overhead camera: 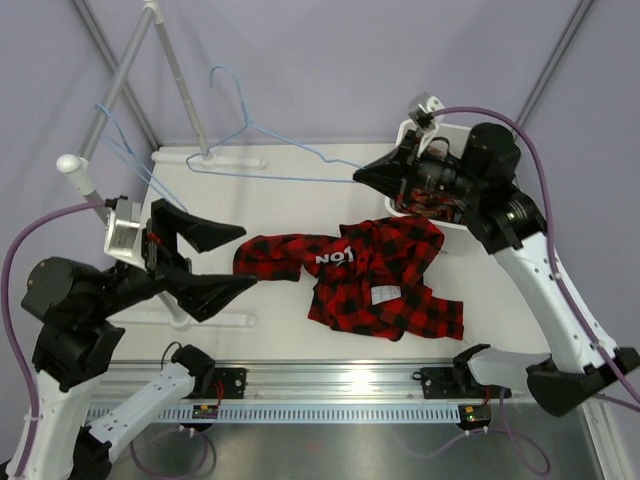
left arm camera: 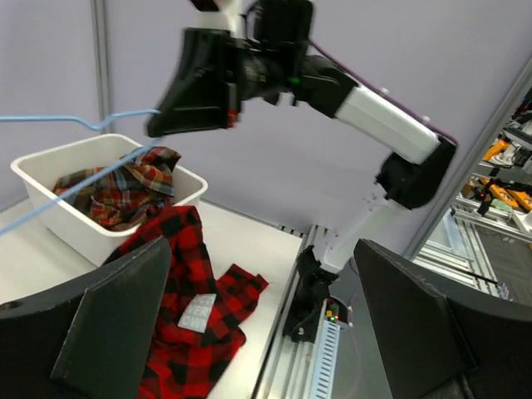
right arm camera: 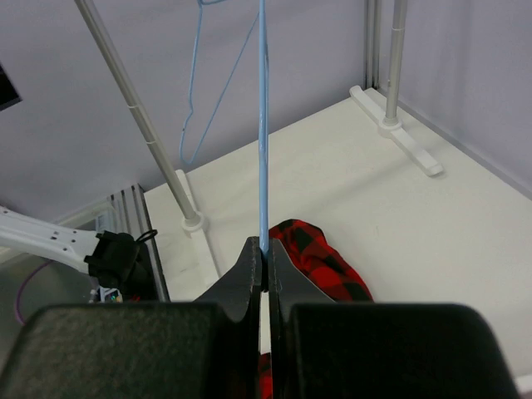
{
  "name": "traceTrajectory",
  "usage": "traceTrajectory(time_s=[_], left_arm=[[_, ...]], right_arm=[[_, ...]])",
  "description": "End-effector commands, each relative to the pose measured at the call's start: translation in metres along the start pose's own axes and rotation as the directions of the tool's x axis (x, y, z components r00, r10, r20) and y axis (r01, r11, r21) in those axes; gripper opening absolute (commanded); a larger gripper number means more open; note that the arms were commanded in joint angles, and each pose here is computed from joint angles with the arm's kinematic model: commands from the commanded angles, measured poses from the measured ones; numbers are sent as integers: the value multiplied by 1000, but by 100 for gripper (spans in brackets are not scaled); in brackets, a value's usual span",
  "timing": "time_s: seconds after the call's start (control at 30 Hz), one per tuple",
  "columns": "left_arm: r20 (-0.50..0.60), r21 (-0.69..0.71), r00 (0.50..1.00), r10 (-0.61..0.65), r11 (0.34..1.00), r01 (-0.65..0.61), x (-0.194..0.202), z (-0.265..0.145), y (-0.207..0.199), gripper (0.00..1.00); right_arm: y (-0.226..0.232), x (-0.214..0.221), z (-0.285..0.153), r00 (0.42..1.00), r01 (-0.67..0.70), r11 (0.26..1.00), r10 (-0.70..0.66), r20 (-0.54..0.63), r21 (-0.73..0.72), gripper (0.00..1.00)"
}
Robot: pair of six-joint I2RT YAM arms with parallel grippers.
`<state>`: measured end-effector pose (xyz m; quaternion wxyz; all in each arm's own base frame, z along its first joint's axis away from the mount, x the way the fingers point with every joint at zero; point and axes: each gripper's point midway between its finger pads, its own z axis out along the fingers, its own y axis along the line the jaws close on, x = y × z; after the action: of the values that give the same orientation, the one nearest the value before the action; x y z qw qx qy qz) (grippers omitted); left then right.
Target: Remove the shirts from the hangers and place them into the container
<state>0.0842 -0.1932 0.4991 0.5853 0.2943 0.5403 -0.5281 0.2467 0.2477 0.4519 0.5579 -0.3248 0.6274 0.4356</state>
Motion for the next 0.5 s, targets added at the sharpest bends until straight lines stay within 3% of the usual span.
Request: traceTrajectory(time_s=[0.0,0.13,0.47], left_arm=[[-51,-33,996,-76,997,74,28,-14,0,99],[-126,-41,969,-214,977,211,80,-21,9,99],[-269,106,923,-274,944,311,152,-39,-7,98]], right_arm=[[12,-21,30,991,135,984,-131,35,-119,0],[-5,-5,83,991,131,977,-132,5,-171,0],[-49,-12,152,973,229,962,-222,67,-149,0]])
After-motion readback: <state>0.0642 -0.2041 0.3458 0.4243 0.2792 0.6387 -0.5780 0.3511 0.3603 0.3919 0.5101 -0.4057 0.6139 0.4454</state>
